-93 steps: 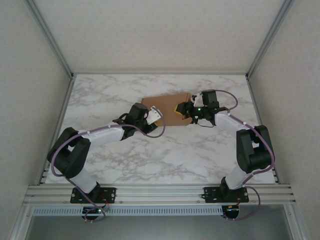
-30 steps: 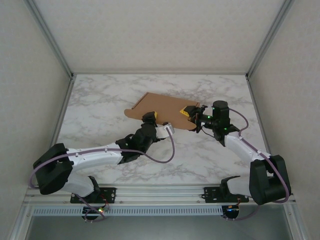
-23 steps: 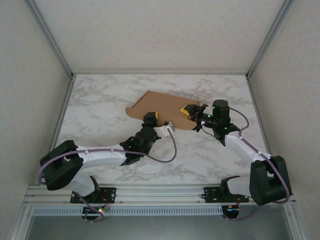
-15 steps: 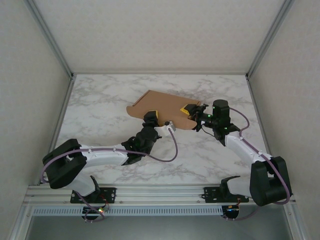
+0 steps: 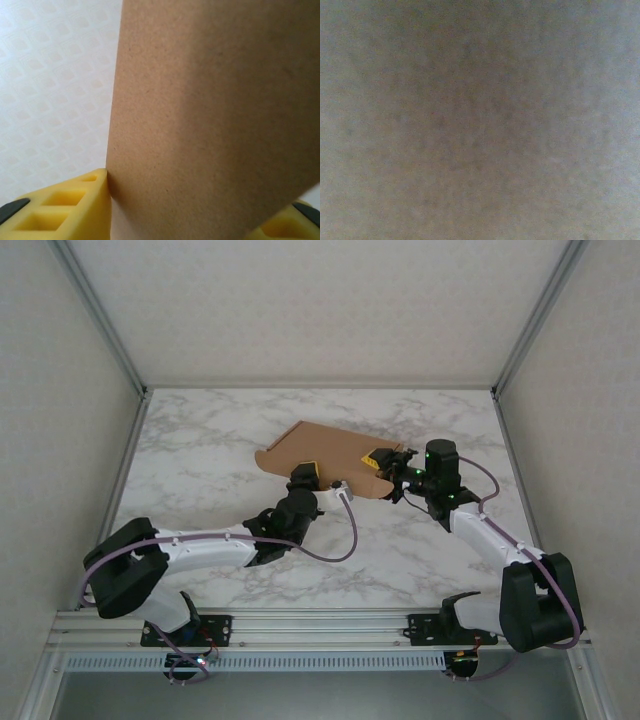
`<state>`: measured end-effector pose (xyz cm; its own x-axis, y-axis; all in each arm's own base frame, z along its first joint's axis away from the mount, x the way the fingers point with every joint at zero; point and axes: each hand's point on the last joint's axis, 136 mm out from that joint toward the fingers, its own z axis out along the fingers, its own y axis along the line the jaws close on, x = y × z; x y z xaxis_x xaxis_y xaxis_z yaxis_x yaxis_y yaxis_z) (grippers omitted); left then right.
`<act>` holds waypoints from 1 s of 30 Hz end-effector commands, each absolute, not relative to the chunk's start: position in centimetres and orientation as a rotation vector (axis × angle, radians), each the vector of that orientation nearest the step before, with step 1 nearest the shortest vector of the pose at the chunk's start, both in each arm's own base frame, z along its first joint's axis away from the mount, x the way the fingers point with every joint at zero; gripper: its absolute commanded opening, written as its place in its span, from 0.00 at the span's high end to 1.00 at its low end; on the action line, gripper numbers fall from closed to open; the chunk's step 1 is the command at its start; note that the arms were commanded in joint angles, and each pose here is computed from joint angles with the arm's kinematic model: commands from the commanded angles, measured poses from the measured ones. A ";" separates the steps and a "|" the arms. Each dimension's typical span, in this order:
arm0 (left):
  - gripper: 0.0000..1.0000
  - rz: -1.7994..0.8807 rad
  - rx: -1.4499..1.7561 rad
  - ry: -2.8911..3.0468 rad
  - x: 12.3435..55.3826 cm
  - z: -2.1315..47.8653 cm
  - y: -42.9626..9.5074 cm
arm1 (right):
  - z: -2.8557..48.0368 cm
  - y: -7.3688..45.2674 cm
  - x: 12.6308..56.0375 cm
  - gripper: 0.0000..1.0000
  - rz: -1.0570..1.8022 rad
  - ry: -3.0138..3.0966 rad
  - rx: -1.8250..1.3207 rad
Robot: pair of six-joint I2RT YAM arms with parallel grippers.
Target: Fold the paper box
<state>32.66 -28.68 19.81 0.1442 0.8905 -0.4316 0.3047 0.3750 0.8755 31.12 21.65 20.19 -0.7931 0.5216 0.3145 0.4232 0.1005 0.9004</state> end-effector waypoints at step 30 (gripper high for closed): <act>0.69 0.437 1.254 1.552 32.8 19.9 -29.0 | 22.1 21.0 29.2 0.43 1.824 2.260 0.855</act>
<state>32.76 -29.18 19.24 0.1035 0.8865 -0.4509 0.4692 0.3562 0.8081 29.64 21.14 21.76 -0.8130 0.5020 0.2951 0.3971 0.1073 0.9115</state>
